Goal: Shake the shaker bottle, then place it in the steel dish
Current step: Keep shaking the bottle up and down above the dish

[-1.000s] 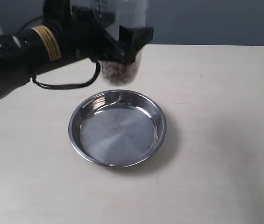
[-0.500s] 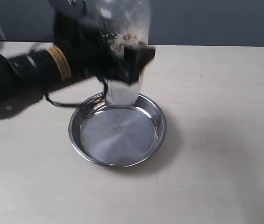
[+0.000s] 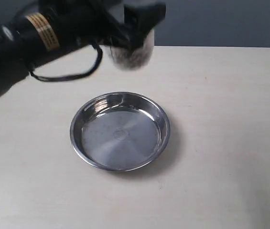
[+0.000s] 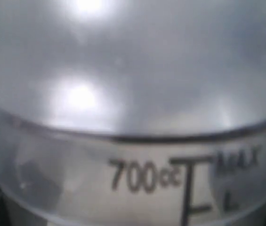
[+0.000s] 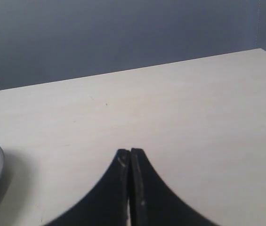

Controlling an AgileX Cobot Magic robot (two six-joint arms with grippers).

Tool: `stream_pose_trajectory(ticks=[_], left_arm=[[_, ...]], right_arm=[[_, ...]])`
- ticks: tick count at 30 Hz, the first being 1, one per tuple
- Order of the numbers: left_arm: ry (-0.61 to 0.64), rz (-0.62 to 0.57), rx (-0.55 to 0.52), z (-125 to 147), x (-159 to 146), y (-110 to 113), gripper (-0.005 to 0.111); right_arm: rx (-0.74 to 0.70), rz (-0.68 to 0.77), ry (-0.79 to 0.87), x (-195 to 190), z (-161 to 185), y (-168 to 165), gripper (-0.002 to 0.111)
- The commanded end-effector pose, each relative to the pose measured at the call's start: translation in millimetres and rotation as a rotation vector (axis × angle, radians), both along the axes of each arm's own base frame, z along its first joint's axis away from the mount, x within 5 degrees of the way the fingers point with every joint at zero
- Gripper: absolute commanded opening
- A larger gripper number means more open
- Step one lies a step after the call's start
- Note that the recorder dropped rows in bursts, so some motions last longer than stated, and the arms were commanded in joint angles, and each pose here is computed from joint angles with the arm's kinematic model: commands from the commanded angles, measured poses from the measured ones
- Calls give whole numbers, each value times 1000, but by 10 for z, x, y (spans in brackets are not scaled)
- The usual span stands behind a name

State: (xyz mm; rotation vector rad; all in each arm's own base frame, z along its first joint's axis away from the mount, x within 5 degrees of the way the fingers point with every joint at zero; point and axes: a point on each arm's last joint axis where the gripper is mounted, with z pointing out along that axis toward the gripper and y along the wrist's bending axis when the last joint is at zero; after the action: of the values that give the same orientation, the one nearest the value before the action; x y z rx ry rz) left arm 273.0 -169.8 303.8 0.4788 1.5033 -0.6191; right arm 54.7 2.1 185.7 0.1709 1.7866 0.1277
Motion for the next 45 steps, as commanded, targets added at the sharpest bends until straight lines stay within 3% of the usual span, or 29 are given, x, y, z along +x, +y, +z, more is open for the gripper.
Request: stream_pose_trajectory(ticks=[1,2,3,4,5,6,7,9,10,12,14,15,17,19,20,21,24,26,28,30,32,33,37,38,39,40,43,44,45], left_arm=[[389,50,112,-1101,171,-83,0],[308,9,75,-909,135,-99,0],[95,-53,-1,-363,50,-105,0],[-19,-44,-24,-9,3,-69,0],[-35,1,-18,177,-21,-10,0],[39,20,30,27,5,-12,0],[184,29,113,-451,86,-53,0],[347,69,131,-943,184,-65,0],[380,76,121,-1018,205,-59,0],[165,5,35,-498,124,-68,0],[-16,8,-9,38,47,-2,0],[-10,38,-8,149,42,39,0],[86,61,55,-55,71,41,0],[311,82,144,-831,190,7,0],[363,93,120,-934,208,1,0],[359,83,98,-906,197,-5,0],[82,-8,-19,-208,52,-8,0],[29,8,-28,64,-13,44,0],[109,18,61,-145,-7,32,0],[277,27,176,-747,62,3,0],[402,68,157,-1099,127,12,0],[412,63,135,-1095,124,4,0],[51,-24,0,-100,-20,15,0],[-10,-4,11,111,-59,56,0],[5,26,31,151,-68,90,0],[57,42,44,51,-52,92,0],[283,72,134,-781,135,52,0],[327,86,84,-876,174,54,0],[304,66,11,-783,177,44,0]], right_arm=[[-8,-5,-11,-1,6,-5,-1],[-8,-5,-11,-1,6,-5,-1],[-8,-5,-11,-1,6,-5,-1],[-8,-5,-11,-1,6,-5,-1],[-8,-5,-11,-1,6,-5,-1],[-8,-5,-11,-1,6,-5,-1],[-8,-5,-11,-1,6,-5,-1],[-8,-5,-11,-1,6,-5,-1],[-8,-5,-11,-1,6,-5,-1],[-8,-5,-11,-1,6,-5,-1],[-8,-5,-11,-1,6,-5,-1],[-8,-5,-11,-1,6,-5,-1],[-6,-5,-12,-1,6,-4,-1],[-6,-5,-12,-1,6,-4,-1],[-6,-5,-12,-1,6,-4,-1],[-6,-5,-12,-1,6,-4,-1],[-6,-5,-12,-1,6,-4,-1],[-6,-5,-12,-1,6,-4,-1],[-6,-5,-12,-1,6,-4,-1],[-6,-5,-12,-1,6,-4,-1],[-6,-5,-12,-1,6,-4,-1],[-6,-5,-12,-1,6,-4,-1],[-6,-5,-12,-1,6,-4,-1],[-6,-5,-12,-1,6,-4,-1],[-6,-5,-12,-1,6,-4,-1],[-6,-5,-12,-1,6,-4,-1],[-6,-5,-12,-1,6,-4,-1],[-6,-5,-12,-1,6,-4,-1],[-6,-5,-12,-1,6,-4,-1]])
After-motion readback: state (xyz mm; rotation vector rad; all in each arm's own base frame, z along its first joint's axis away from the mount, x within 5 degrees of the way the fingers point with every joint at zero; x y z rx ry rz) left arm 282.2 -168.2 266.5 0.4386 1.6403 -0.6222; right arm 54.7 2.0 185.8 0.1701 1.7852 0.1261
